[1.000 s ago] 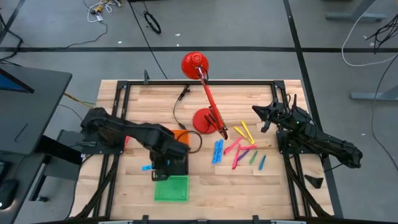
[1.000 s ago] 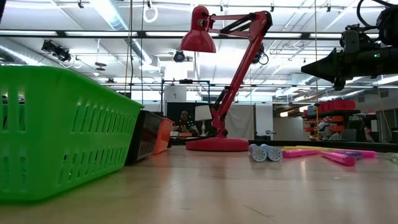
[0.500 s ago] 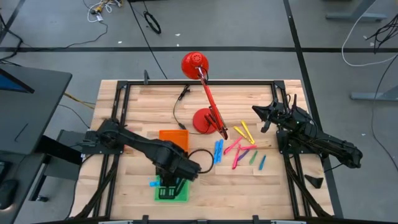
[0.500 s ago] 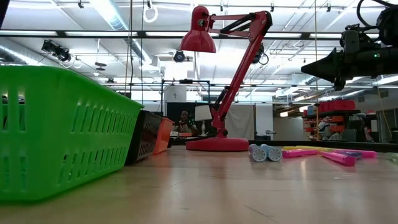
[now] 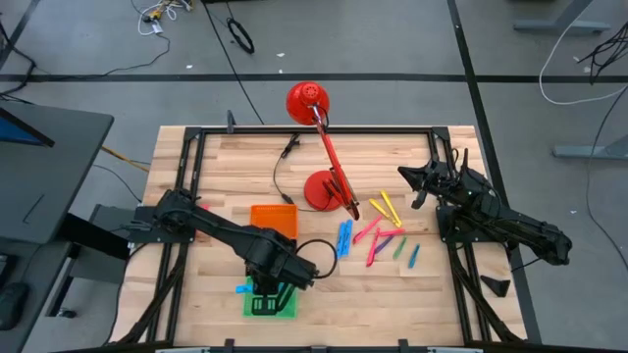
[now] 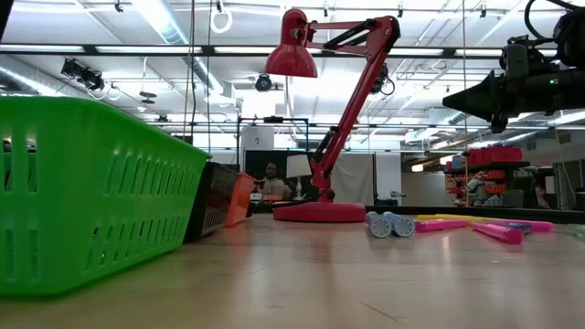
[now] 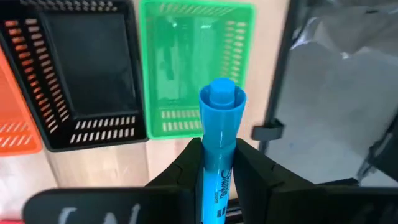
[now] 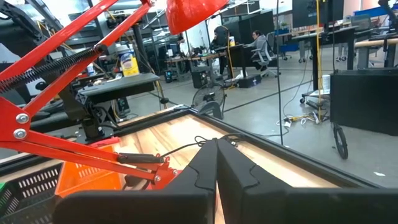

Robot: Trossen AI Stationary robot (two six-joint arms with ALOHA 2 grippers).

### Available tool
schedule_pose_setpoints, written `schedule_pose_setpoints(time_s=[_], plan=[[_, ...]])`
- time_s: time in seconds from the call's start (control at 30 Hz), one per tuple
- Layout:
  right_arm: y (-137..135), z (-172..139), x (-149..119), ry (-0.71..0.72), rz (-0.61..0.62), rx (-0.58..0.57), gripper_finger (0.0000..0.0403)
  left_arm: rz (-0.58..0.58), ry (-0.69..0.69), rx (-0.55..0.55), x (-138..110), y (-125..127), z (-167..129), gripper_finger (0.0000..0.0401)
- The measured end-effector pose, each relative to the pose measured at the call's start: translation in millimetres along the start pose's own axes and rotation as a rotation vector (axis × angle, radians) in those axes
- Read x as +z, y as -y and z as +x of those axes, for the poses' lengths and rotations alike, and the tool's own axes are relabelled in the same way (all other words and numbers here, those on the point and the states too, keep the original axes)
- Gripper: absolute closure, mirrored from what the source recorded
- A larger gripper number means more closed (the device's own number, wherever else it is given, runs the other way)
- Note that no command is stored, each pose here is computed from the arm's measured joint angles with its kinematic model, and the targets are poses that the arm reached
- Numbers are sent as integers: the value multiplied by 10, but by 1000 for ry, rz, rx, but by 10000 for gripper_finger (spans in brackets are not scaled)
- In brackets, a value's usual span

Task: Pick & Place Markers
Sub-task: Put the left blue highlighter into the green bin

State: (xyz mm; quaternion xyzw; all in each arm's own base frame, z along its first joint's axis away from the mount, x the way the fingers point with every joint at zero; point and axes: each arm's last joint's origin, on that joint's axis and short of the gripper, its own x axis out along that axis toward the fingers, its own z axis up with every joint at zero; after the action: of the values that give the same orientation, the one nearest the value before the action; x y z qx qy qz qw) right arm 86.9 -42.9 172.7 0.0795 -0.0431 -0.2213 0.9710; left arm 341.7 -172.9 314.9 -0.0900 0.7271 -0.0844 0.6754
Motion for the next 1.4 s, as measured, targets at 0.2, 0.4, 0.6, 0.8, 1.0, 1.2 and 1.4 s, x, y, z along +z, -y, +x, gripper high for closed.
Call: schedule_pose_setpoints(time_s=[0.2,0.4,0.6,0.8,1.0,1.2,1.4], plan=[[0,0,0,0,0,0,392,8,-30,25,95,33,276,334],[1,0,0,0,0,-1,392,7,-63,47,239,33,532,334],[0,0,0,0,0,-1,392,24,-93,59,383,28,812,334],[0,0,-1,0,0,-1,392,72,-117,100,425,43,985,334],[0,0,0,0,0,0,392,96,-115,153,457,61,1110,334],[0,0,0,0,0,0,392,113,-127,159,495,57,1218,334],[0,0,0,0,0,0,392,95,-157,122,507,34,1246,302]])
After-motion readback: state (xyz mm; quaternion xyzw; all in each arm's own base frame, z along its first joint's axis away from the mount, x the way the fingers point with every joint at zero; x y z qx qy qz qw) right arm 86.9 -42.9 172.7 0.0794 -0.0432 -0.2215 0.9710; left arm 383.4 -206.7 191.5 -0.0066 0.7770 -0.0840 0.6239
